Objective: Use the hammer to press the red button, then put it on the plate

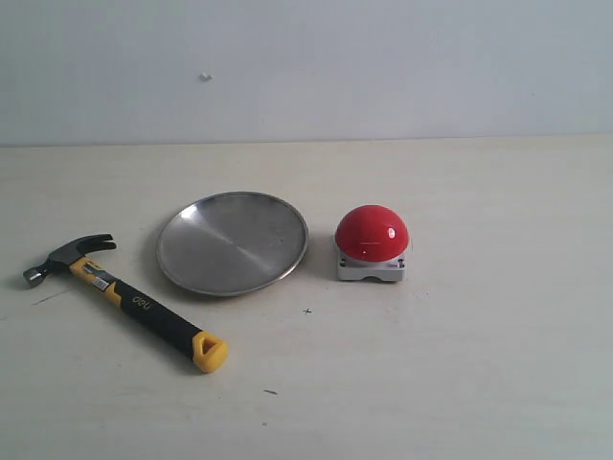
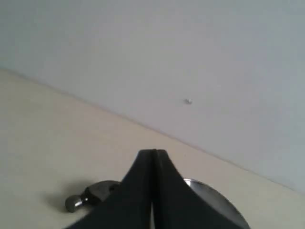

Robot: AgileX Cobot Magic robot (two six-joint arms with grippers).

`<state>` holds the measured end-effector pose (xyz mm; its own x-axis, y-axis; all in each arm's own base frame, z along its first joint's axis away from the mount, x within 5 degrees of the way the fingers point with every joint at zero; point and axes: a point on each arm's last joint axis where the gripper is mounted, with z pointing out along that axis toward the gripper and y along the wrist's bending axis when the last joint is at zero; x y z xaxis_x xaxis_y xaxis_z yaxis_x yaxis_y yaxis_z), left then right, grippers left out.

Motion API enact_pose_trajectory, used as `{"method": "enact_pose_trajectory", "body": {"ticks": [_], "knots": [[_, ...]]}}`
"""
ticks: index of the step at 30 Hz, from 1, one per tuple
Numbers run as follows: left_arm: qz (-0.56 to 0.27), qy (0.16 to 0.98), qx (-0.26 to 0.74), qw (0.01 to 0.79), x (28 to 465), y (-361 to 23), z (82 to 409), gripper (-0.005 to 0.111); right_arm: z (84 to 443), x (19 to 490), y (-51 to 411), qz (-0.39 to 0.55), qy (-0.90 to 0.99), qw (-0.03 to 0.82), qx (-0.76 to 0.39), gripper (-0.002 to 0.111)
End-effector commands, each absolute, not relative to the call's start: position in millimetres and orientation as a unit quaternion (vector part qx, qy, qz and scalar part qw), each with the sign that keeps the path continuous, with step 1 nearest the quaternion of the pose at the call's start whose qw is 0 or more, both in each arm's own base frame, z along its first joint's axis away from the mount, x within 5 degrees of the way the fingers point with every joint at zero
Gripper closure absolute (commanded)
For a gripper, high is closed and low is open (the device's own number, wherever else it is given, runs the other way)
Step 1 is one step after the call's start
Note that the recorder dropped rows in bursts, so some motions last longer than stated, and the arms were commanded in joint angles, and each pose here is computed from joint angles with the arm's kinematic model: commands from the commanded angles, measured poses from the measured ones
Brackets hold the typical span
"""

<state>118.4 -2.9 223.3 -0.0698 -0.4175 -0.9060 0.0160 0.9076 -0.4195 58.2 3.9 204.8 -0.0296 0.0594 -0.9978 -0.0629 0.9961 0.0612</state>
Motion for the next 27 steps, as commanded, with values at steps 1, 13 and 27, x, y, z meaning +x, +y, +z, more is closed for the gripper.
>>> {"method": "enact_pose_trajectory", "body": {"ticks": [1,13,27], "knots": [[-0.217,0.719,-0.276,0.599,150.0,4.1,218.2,0.107,203.8,58.0,3.5,0.044,0.716,0.697,0.003,0.108],[-0.248,0.719,-0.474,0.445,183.1,9.8,173.7,0.107,203.8,58.0,3.5,0.044,0.716,0.697,0.003,0.108],[-0.285,0.728,-0.502,0.37,216.8,-24.5,197.7,0.107,203.8,58.0,3.5,0.044,0.716,0.697,0.003,0.108]]}}
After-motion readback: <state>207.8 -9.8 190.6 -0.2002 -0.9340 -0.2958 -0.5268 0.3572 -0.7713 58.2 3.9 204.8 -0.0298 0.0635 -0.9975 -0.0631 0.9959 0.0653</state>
